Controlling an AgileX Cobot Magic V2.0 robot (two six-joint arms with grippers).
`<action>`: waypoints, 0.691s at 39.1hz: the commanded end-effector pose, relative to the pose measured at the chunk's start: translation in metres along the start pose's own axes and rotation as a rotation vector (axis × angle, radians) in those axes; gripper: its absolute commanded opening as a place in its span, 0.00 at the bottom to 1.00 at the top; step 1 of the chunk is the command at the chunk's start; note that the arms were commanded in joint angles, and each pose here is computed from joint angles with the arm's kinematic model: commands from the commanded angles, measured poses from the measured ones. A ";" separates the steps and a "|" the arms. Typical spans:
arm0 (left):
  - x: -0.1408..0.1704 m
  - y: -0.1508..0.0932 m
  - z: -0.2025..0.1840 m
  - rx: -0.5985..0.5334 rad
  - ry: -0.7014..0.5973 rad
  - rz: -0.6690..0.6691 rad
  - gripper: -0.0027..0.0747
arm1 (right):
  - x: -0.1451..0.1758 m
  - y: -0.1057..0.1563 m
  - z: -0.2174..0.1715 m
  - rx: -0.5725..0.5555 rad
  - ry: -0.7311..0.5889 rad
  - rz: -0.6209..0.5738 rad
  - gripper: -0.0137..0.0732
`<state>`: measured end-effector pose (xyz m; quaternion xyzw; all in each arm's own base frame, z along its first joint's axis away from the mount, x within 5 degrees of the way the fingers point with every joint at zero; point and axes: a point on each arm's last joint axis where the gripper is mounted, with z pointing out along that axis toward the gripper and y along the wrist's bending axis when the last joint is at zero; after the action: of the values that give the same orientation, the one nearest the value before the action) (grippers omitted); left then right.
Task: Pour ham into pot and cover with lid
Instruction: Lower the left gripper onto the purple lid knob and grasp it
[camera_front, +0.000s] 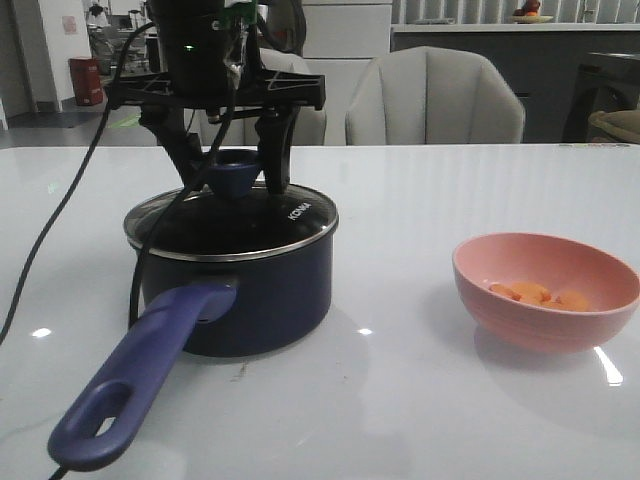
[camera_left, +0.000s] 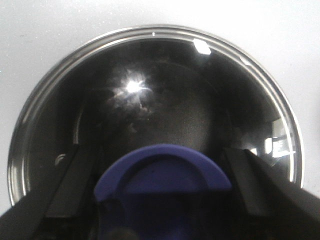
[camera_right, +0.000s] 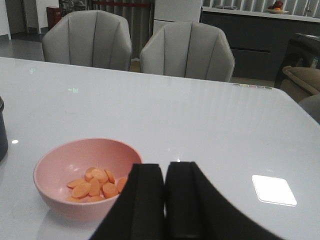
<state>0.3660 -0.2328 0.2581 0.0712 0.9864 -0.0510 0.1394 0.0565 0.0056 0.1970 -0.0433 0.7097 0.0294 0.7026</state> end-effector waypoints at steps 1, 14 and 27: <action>-0.002 0.000 -0.026 0.035 -0.050 -0.023 0.46 | -0.011 0.000 -0.002 -0.002 -0.108 -0.015 0.34; -0.002 0.000 -0.026 0.034 -0.049 -0.023 0.34 | -0.011 0.000 -0.002 -0.002 -0.108 -0.015 0.34; -0.008 -0.001 -0.040 0.037 -0.075 -0.022 0.34 | -0.011 0.000 -0.002 -0.002 -0.108 -0.015 0.34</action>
<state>0.3679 -0.2328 0.2638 0.0641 0.9866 -0.0547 0.1397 0.0565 0.0056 0.1970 -0.0433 0.7097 0.0294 0.7026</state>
